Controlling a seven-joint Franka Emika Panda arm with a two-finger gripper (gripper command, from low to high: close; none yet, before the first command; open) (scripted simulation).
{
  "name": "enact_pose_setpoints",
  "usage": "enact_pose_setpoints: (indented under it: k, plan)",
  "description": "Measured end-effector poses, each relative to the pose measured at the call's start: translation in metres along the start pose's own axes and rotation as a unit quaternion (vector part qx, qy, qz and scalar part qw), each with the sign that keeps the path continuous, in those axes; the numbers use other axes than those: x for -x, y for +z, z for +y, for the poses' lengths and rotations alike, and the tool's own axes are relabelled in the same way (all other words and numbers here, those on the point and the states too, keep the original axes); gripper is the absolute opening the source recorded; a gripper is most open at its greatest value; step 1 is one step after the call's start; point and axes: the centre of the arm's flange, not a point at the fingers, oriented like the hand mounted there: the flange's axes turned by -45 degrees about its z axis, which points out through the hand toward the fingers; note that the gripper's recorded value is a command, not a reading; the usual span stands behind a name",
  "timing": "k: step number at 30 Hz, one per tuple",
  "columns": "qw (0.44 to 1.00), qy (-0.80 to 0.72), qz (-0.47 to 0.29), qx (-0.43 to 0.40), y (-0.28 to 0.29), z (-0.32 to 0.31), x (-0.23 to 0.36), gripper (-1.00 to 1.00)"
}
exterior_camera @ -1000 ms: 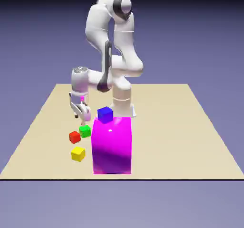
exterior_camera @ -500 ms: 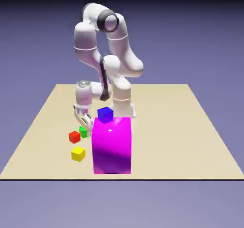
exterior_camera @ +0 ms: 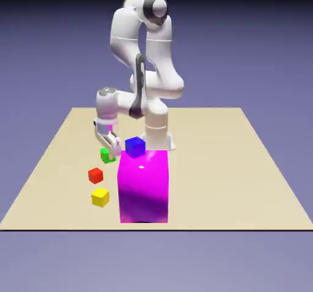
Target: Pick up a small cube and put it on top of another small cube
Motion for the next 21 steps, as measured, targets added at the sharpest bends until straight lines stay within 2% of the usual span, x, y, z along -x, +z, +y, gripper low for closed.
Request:
enact_pose_setpoints:
  k: [4,11,16,21]
  plan:
    - [0.999,-0.040,-0.002,0.034,-0.024,-0.004,-0.042,-1.00]
    - [0.991,-0.128,0.011,0.030,-0.111,-0.096,-0.070,-1.00]
    - [0.979,-0.202,0.011,0.008,-0.188,-0.167,-0.050,-1.00]
    - [0.956,-0.291,0.005,-0.025,-0.270,-0.231,0.010,-1.00]
